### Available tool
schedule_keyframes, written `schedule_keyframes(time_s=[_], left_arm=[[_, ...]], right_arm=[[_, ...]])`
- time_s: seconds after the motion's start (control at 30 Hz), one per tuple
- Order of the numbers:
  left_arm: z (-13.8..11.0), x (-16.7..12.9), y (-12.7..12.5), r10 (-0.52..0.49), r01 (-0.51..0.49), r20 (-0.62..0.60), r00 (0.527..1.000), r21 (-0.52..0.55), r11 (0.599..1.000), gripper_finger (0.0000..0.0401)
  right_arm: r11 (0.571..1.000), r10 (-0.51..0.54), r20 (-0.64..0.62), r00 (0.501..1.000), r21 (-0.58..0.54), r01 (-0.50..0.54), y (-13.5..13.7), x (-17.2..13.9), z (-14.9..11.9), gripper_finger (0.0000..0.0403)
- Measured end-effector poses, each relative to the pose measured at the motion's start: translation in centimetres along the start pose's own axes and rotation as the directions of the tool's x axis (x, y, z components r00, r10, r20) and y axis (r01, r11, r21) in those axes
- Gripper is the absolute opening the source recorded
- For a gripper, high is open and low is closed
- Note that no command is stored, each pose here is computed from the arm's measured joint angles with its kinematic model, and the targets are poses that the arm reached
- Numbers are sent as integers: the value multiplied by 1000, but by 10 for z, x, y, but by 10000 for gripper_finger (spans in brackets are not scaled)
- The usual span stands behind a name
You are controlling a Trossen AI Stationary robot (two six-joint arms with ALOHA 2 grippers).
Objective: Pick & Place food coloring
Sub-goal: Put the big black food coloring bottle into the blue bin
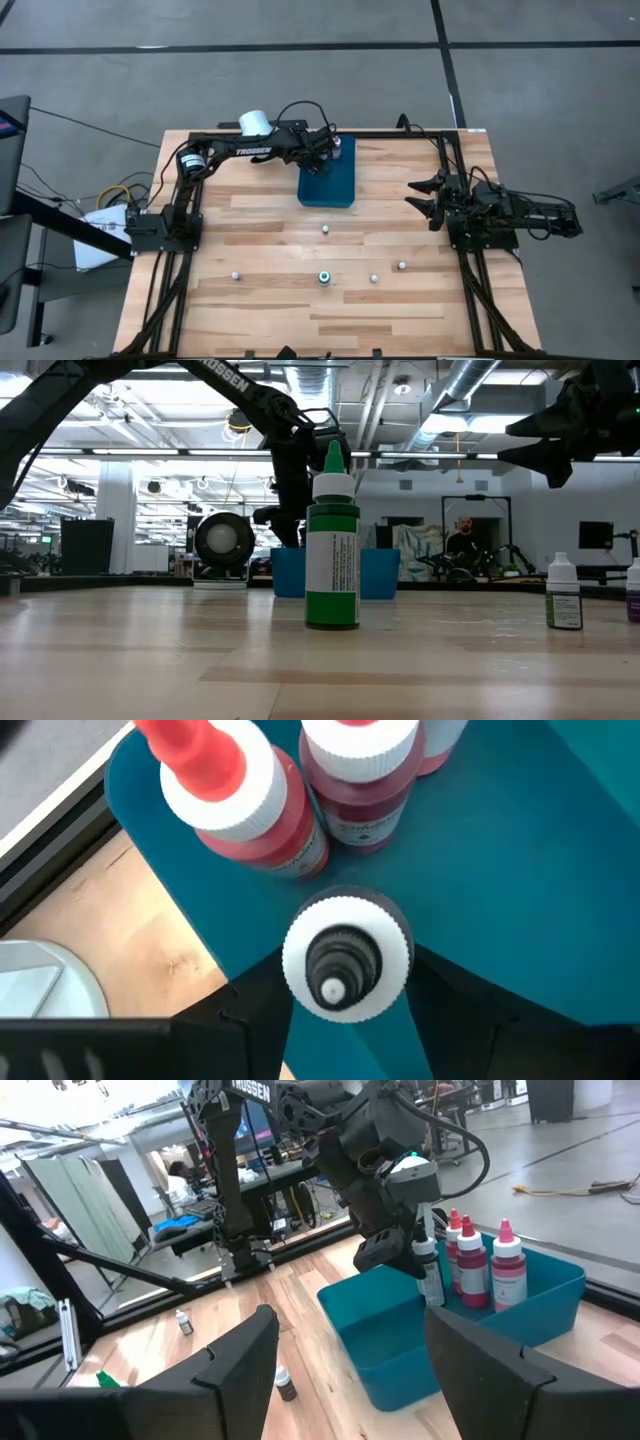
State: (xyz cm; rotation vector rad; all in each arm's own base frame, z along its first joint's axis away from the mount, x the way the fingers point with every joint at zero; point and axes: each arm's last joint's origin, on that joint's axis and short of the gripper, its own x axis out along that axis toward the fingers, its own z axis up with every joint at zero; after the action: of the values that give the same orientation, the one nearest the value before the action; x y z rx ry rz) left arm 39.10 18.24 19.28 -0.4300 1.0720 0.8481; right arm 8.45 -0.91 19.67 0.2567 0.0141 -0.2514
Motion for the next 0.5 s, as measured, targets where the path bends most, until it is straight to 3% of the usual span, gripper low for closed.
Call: schedule_keyframes(time_s=[0.5], left_arm=[[0,0,0,1,-1,-3,1000,2,1000,179]], right_arm=[[1000,2,0,1000,1,-2,0,0,0,240]])
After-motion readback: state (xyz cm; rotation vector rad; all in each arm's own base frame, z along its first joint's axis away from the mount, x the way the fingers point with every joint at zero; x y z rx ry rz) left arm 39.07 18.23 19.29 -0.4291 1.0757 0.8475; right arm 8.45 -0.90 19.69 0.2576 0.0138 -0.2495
